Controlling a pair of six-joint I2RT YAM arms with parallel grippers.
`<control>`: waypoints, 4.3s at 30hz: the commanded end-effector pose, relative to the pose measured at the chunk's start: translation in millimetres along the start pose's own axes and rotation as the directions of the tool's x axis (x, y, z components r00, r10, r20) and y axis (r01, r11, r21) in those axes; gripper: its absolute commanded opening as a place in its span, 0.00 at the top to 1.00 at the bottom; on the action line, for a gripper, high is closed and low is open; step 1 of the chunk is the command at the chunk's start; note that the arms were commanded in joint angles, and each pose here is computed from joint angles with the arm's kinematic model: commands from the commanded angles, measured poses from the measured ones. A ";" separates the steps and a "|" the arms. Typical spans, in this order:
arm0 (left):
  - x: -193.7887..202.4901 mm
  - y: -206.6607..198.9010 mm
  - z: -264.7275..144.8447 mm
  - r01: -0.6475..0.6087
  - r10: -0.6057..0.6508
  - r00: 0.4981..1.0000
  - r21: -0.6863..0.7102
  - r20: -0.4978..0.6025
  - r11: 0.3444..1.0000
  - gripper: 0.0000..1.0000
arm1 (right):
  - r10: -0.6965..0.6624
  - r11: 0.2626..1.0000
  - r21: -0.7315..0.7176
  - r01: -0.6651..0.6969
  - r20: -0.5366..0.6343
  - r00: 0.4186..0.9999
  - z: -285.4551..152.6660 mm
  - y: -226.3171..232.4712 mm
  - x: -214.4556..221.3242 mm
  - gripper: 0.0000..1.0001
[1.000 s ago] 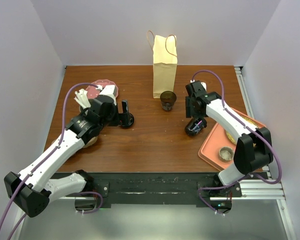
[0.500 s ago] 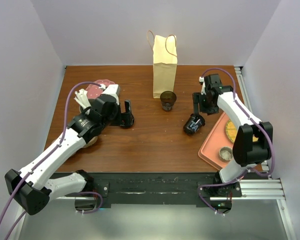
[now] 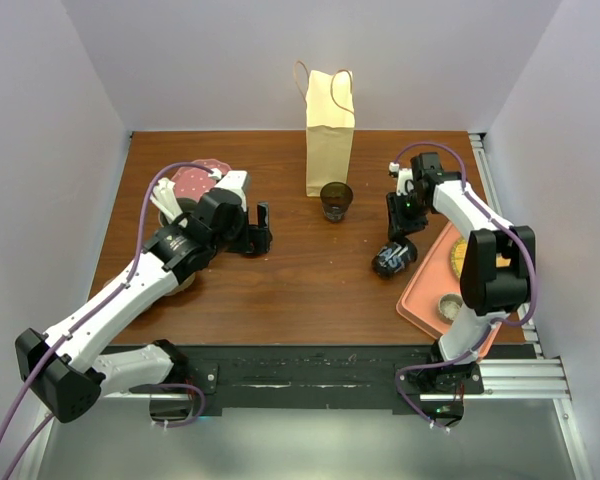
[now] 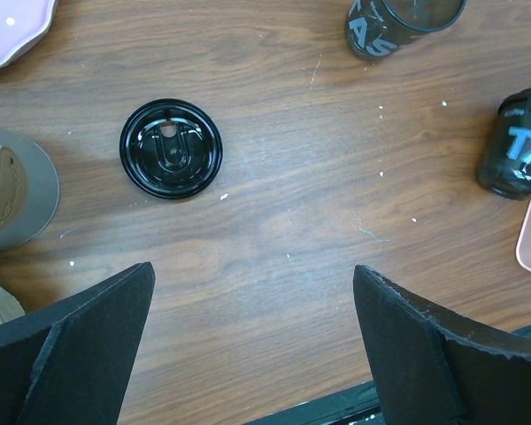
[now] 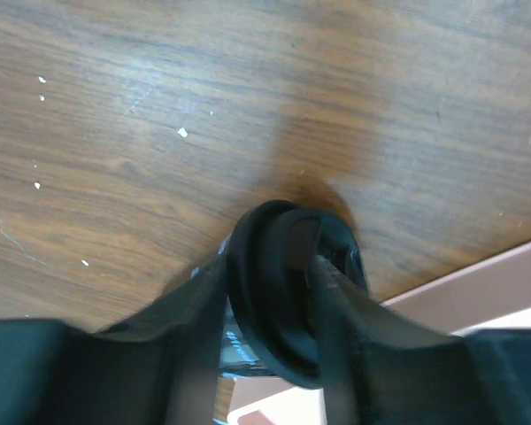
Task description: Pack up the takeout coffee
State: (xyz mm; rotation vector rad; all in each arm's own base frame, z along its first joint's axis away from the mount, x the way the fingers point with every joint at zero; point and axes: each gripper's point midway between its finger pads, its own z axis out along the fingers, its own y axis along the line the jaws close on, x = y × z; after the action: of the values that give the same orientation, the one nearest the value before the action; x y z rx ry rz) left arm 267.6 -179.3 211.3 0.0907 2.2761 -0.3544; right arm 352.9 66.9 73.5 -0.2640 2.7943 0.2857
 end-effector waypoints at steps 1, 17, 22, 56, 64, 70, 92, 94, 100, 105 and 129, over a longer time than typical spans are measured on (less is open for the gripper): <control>-22.1 -8.8 -9.3 -0.002 0.001 0.998 0.026 0.058 1.000 0.00 | -0.030 0.999 -0.014 0.030 0.046 0.998 -8.0 1.6 -11.1 0.68; -23.3 -10.5 -6.6 -0.003 0.000 0.997 0.035 0.074 0.999 0.00 | 0.009 0.980 0.193 -0.043 0.173 0.985 -65.2 -19.3 -32.5 0.96; -26.5 -8.7 -8.7 -0.002 -0.001 0.995 0.032 0.095 0.999 0.00 | -0.050 0.874 0.483 -0.060 0.211 0.976 -96.3 -38.5 -42.8 0.96; -91.9 21.7 -89.0 0.086 -0.039 0.937 -0.121 0.346 0.989 0.00 | -0.258 0.246 0.966 -0.079 0.144 0.955 -50.7 -25.7 -53.0 0.92; -94.2 20.9 -93.7 0.081 -0.032 0.934 -0.124 0.356 0.989 0.00 | -0.248 0.244 0.965 -0.098 0.160 0.955 -36.1 -11.3 -38.4 0.75; -92.8 20.3 -94.0 0.080 -0.033 0.935 -0.119 0.354 0.990 0.00 | -0.244 0.248 0.960 -0.128 0.190 0.951 -35.8 -2.3 -37.0 0.55; -122.6 1.3 -105.9 0.082 -0.053 0.922 -0.061 0.385 0.995 0.00 | -0.155 0.671 0.711 -0.209 0.410 0.899 -98.4 64.5 -113.4 0.38; -125.2 -3.3 -102.4 0.074 -0.049 0.923 -0.051 0.383 0.996 0.00 | -0.163 0.751 0.631 -0.195 0.463 0.871 -120.0 76.4 -134.4 0.39; -128.4 -20.7 -79.4 0.046 -0.031 0.953 -0.042 0.302 0.998 0.00 | -0.076 0.907 0.357 -0.222 0.659 0.749 -183.0 104.8 -212.9 0.39; -130.1 -37.9 -69.8 0.111 -0.112 0.962 0.019 0.250 0.994 0.01 | 0.060 0.949 0.152 -0.276 0.772 0.633 -210.8 100.8 -263.5 0.39; -141.1 -29.4 -65.5 0.001 0.012 0.965 -0.052 0.261 0.999 0.01 | 0.017 0.969 0.158 -0.189 0.723 0.690 -127.3 101.0 -288.2 0.55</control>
State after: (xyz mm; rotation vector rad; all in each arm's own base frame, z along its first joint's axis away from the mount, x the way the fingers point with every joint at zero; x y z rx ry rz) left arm 306.2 -186.3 346.2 0.0233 2.0752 -0.2841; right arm 560.9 184.2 286.5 0.0552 2.0712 0.0872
